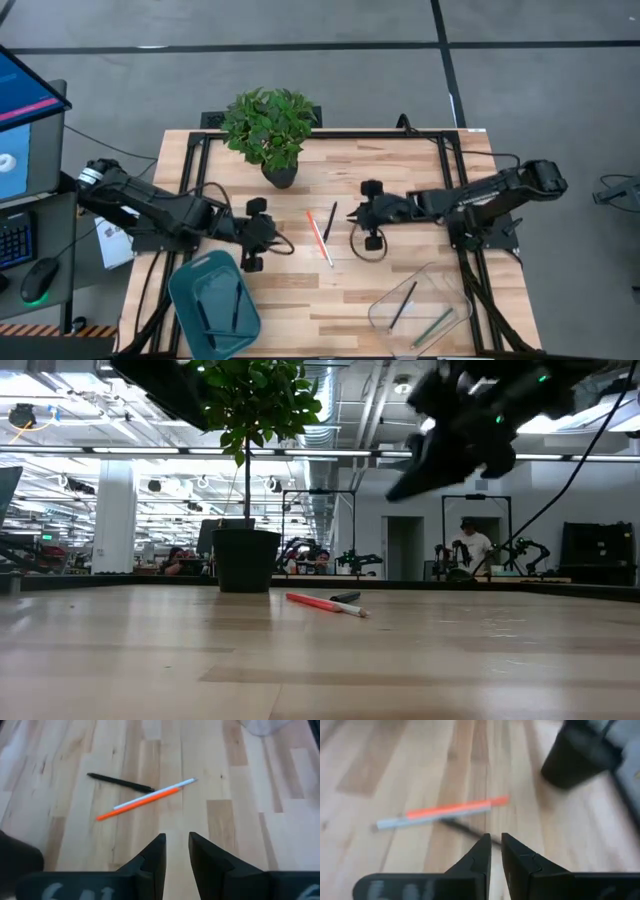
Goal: Sort pens & pencils
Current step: Put the black pen into the blue bin
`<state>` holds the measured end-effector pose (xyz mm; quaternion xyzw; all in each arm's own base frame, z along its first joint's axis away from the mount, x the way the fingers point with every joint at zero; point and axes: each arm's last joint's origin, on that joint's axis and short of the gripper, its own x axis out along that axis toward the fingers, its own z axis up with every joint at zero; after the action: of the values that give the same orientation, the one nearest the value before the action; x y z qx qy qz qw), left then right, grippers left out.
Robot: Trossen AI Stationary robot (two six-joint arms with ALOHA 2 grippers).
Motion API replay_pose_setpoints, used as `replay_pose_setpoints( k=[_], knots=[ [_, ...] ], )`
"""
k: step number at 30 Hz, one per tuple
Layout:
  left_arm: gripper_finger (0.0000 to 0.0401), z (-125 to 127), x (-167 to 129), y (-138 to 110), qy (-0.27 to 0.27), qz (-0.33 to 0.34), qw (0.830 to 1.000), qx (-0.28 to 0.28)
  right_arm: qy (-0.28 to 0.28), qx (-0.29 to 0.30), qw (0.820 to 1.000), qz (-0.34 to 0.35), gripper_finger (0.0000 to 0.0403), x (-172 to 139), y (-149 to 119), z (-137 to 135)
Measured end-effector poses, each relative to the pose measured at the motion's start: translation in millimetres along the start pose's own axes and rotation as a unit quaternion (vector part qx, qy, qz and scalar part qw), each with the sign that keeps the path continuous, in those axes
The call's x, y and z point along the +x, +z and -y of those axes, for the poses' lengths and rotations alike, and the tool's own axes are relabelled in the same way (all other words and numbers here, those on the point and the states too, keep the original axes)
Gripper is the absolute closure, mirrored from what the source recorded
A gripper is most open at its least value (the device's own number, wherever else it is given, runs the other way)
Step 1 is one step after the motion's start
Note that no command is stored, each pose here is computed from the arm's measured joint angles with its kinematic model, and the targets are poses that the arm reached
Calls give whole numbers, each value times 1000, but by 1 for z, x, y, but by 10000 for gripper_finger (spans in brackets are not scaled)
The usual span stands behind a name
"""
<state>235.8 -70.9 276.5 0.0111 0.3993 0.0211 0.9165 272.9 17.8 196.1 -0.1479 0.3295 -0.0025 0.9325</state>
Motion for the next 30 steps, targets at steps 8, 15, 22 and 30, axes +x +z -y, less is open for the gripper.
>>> replay_pose_setpoints(
  k=[8, 15, 22, 30],
  knots=[
    [326, -10, 23, 5, 9, -16, 1000, 15, 56, 44, 994, -85, 337, 8, -6, 30],
    [326, -5, 54, -8, -21, -102, 994, 28, 73, 3, 985, -158, 337, 39, -3, 43],
    [326, -5, 57, -14, -15, -138, 990, 27, 92, -85, 979, -163, 337, 70, 5, 45],
    [326, -1, 55, -14, -19, -134, 990, 31, 97, -113, 973, -177, 337, 86, 10, 54]
  ],
)
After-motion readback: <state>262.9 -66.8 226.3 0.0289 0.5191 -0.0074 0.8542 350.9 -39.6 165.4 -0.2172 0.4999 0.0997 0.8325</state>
